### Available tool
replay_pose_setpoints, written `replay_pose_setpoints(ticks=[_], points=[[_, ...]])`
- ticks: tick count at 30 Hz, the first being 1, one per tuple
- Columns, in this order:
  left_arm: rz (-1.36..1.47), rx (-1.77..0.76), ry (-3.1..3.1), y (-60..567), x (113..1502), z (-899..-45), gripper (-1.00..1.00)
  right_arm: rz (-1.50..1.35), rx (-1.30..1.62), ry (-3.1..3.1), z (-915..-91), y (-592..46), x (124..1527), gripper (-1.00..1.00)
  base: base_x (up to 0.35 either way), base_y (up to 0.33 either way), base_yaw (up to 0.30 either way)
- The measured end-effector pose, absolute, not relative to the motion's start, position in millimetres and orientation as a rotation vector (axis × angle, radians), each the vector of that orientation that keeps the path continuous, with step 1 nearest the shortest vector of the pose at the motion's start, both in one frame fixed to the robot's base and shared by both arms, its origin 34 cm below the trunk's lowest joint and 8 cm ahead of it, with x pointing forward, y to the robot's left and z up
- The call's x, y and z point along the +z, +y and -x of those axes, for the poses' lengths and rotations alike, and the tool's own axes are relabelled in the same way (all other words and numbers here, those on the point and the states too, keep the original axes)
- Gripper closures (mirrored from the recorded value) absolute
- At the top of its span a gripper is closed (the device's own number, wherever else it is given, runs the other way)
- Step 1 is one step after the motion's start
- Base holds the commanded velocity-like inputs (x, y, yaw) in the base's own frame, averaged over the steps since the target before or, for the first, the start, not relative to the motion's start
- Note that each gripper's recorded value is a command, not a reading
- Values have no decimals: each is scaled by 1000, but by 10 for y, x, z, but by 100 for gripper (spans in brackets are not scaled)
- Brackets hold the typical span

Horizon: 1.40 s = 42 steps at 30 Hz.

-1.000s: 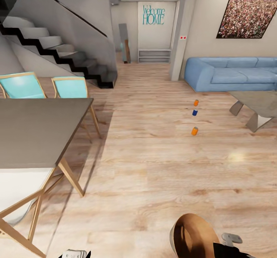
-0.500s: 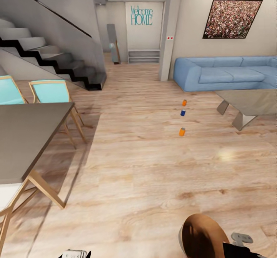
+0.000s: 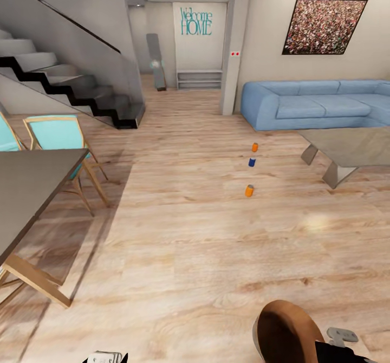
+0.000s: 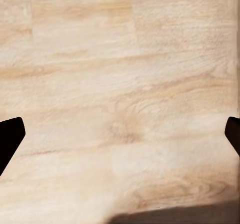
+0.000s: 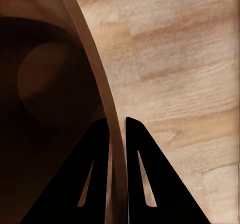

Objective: Put the three can of soda from the living room inside the tash can in the kitchen.

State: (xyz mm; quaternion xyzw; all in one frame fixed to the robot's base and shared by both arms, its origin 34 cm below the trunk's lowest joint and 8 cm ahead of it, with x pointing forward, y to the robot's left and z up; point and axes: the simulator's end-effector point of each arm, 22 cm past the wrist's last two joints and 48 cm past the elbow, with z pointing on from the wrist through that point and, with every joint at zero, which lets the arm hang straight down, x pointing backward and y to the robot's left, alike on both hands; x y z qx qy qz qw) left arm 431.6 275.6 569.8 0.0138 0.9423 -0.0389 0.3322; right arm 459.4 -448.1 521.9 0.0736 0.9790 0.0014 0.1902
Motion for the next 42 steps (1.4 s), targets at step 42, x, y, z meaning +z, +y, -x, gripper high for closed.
replay_pose_setpoints(ticks=[42], points=[[-37, -102, 2461, 2757, 5699, -4317, -100, -208, 19, 2753, -4590, -4399, 5195, 100, 297, -109, -99]])
